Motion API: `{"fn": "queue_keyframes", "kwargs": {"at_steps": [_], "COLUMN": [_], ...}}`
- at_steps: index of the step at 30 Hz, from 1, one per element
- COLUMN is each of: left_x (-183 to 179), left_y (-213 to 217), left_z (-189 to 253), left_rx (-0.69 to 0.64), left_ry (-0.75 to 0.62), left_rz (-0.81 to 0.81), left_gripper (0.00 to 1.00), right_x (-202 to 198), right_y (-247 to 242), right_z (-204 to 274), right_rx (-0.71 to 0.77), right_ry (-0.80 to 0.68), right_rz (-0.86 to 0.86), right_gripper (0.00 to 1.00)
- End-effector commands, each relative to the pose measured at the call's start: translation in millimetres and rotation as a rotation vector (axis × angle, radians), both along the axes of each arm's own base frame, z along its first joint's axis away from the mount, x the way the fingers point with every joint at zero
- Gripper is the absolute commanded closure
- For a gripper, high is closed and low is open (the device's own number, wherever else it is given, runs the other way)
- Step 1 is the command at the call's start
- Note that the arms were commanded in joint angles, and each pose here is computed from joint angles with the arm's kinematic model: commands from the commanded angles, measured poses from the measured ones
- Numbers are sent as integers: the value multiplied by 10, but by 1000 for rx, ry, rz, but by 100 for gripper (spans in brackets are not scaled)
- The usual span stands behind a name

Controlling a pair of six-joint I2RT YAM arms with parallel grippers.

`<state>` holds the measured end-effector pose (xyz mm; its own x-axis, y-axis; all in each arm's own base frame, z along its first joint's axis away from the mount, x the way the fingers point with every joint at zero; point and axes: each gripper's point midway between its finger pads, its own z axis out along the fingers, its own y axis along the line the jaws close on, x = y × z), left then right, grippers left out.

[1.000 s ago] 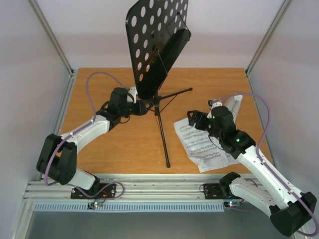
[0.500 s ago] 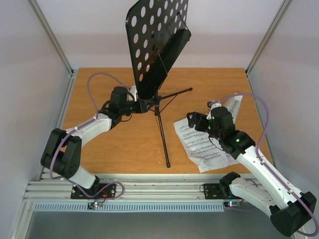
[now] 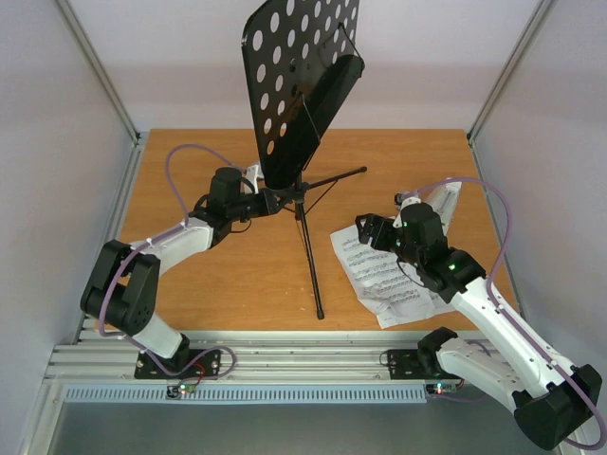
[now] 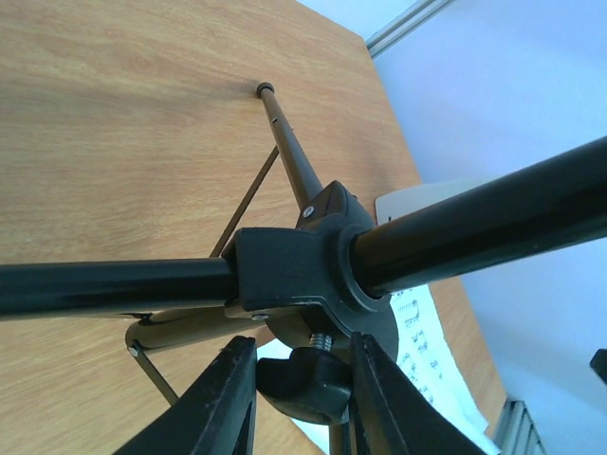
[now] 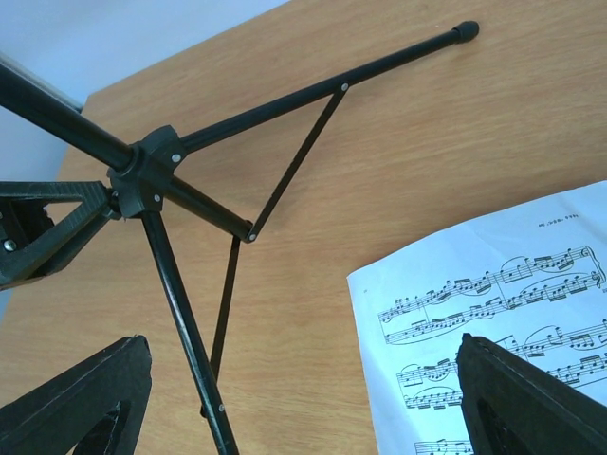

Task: Pack up the instrument practice props
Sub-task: Unscrew the knob on the music stand.

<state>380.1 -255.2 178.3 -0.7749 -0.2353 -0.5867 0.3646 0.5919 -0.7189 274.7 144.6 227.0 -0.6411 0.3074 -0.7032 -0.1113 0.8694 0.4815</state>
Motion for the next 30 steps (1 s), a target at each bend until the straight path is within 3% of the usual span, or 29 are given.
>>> {"fn": "queue_keyframes", "kwargs": {"at_steps": [1, 5, 30], "left_x": [14, -2, -85], "left_y": [-49, -48, -114], "left_z": [-37, -100, -332], "left_rx": [-62, -115, -464], "left_ry": [14, 82, 439], "left_rz": [-4, 22, 89], "left_gripper": [78, 82, 83], "right_x": [-24, -31, -84], "right_y": [-32, -34, -92], "right_z": [-9, 6, 157], "right_rx": [-8, -2, -27], "right_ry": [2, 0, -27], "right_rz": [0, -1, 1], "right_gripper": [11, 11, 9]}}
